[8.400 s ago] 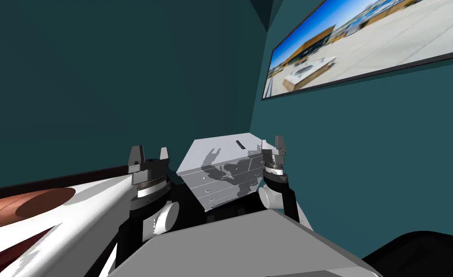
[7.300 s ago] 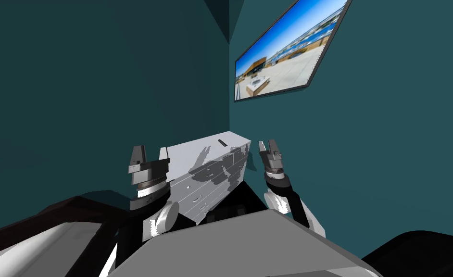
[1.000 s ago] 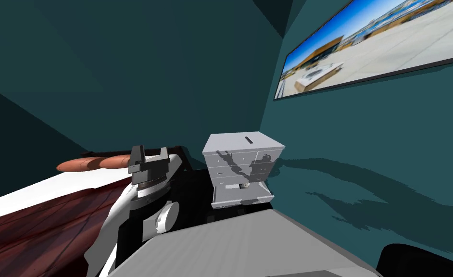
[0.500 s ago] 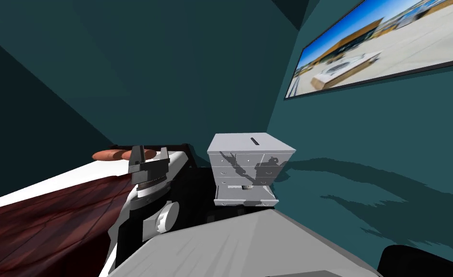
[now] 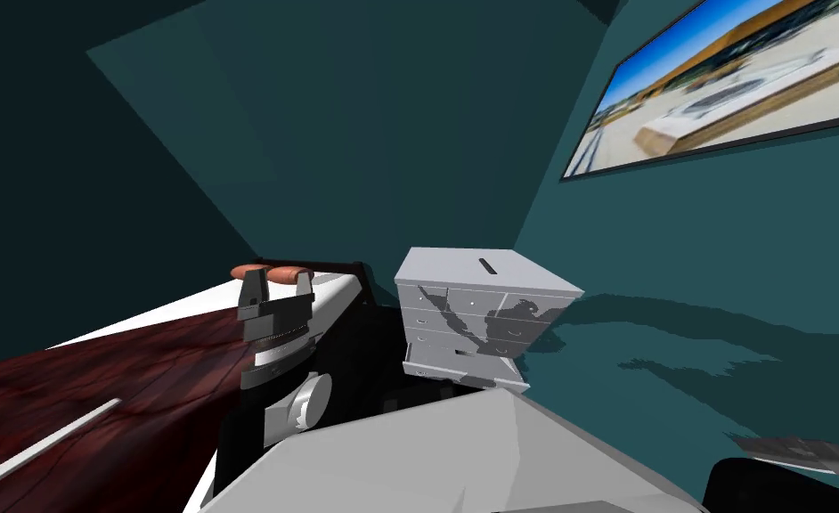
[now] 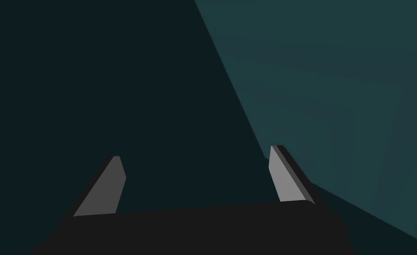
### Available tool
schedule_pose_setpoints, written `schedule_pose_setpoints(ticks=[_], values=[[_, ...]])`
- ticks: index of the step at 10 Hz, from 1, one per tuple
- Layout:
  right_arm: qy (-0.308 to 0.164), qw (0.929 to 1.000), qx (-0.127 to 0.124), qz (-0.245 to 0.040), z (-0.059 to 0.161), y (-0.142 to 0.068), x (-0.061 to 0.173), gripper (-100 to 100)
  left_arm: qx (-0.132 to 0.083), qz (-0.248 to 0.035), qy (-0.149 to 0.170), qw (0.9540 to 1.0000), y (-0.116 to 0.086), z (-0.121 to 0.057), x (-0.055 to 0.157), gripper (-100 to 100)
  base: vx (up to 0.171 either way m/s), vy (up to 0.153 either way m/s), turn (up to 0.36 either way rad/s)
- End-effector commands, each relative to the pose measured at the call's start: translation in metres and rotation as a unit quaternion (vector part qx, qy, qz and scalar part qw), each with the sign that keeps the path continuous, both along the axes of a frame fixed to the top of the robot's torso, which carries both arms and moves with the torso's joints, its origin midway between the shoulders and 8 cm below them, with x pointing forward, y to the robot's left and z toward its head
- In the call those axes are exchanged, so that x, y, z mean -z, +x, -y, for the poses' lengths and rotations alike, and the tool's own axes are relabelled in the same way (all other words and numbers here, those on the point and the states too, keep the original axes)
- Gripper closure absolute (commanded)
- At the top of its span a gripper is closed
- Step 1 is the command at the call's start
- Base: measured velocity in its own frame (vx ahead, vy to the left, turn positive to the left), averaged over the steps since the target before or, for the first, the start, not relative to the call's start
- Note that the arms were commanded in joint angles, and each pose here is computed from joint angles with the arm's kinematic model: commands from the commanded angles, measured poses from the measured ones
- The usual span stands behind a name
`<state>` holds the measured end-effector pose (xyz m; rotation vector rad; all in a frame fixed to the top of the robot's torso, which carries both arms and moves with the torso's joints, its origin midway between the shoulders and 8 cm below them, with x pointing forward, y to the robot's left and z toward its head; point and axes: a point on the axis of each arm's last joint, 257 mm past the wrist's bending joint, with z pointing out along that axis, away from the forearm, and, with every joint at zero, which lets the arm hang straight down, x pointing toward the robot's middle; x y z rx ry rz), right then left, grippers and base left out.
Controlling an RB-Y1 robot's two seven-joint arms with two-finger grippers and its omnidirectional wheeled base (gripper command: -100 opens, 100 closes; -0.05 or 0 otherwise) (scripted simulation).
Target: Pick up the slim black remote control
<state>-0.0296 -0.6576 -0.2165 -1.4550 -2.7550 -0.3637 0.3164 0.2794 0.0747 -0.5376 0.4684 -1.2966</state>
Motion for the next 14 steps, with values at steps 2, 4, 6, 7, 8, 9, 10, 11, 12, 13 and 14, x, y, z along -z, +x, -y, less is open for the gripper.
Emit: schedule_pose_setpoints(ticks=[2, 4, 6, 7, 8, 9, 10, 11, 12, 13, 14], values=[[-0.023, 0.9996, -0.009, -0.012, 0.019, 0.027, -0.019, -100, 0.000, 0.000, 0.000, 1.0000, 0.000, 0.000, 0.000, 0, 0.036, -0.031, 0.290], [-0.039, 0.9990, -0.013, -0.017, 0.031, 0.046, -0.032, -100, 0.000, 0.000, 0.000, 1.0000, 0.000, 0.000, 0.000, 0, 0.033, -0.023, 0.296], [-0.053, 0.9982, -0.017, -0.021, 0.040, 0.067, -0.044, -100, 0.000, 0.000, 0.000, 1.0000, 0.000, 0.000, 0.000, 0, 0.040, -0.028, 0.308], [-0.064, 0.9975, -0.020, -0.021, 0.046, 0.086, -0.054, -100, 0.000, 0.000, 0.000, 1.0000, 0.000, 0.000, 0.000, 0, 0.038, -0.030, 0.382], [-0.064, 0.9975, -0.022, -0.022, 0.046, 0.087, -0.055, -100, 0.000, 0.000, 0.000, 1.0000, 0.000, 0.000, 0.000, 0, 0.034, -0.035, 0.193], [-0.072, 0.9970, -0.022, -0.020, 0.050, 0.104, -0.062, -100, 0.000, 0.000, 0.000, 1.0000, 0.000, 0.000, 0.000, 0, 0.037, -0.035, 0.307], [-0.073, 0.9968, -0.026, -0.021, 0.050, 0.107, -0.063, -100, 0.000, 0.000, 0.000, 1.0000, 0.000, 0.000, 0.000, 0, 0.030, -0.037, 0.216], [-0.079, 0.9963, -0.028, -0.020, 0.052, 0.125, -0.069, -100, 0.000, 0.000, 0.000, 1.0000, 0.000, 0.000, 0.000, 0, 0.040, -0.042, 0.251], [-0.080, 0.9962, -0.029, -0.020, 0.052, 0.126, -0.070, -100, 0.000, 0.000, 0.000, 1.0000, 0.000, 0.000, 0.000, 0, 0.031, -0.043, 0.202], [-0.084, 0.9958, -0.033, -0.018, 0.052, 0.143, -0.075, -100, 0.000, 0.000, 0.000, 1.0000, 0.000, 0.000, 0.000, 0, 0.043, -0.037, 0.368], [-0.086, 0.9956, -0.034, -0.017, 0.051, 0.157, -0.078, -100, 0.000, 0.000, 0.000, 1.0000, 0.000, 0.000, 0.000, 0, 0.050, -0.056, 0.443]])
